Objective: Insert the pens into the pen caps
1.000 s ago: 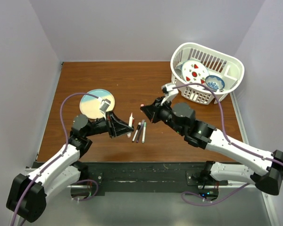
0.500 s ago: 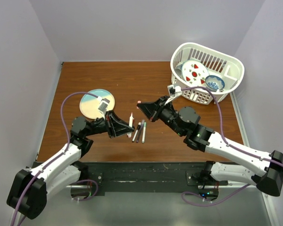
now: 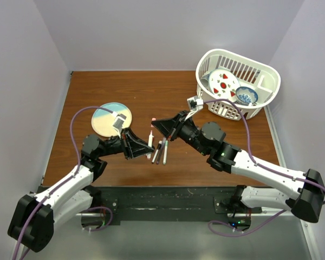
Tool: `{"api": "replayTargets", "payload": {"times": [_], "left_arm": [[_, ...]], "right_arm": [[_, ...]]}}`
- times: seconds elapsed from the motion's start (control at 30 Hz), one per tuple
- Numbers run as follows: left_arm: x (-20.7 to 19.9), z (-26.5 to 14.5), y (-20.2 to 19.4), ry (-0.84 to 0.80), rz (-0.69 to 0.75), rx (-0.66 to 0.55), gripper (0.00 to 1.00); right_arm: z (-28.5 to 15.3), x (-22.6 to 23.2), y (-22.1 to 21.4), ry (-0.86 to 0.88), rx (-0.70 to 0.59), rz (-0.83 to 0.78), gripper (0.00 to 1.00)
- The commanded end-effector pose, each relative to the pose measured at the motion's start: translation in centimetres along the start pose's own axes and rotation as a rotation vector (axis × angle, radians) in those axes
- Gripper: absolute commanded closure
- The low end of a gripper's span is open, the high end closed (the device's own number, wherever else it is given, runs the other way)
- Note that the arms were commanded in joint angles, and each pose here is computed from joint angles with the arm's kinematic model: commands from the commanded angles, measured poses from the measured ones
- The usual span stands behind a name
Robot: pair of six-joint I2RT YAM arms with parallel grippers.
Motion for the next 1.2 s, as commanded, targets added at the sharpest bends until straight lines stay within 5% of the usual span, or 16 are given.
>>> {"api": "replayTargets", "payload": {"times": [0.0, 1.17], "left_arm": [[-0.8, 0.1, 0.2, -0.037, 0.035, -0.004, 1.00], [-0.4, 0.1, 0.1, -0.025, 0.024, -0.003, 1.00]], "right_arm": [[-0.1, 1.4, 0.8, 0.058, -0.029, 0.026, 1.00], [-0.7, 1.1, 0.2, 0.039, 0.019, 0.025, 1.00]]}}
Point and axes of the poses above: each gripper's point midway between its finger pads, its own z axis out along the fingers, its own x axis along the line the jaws close on, y = z × x, the point moved 1 cm from there along -z, back along the fingers
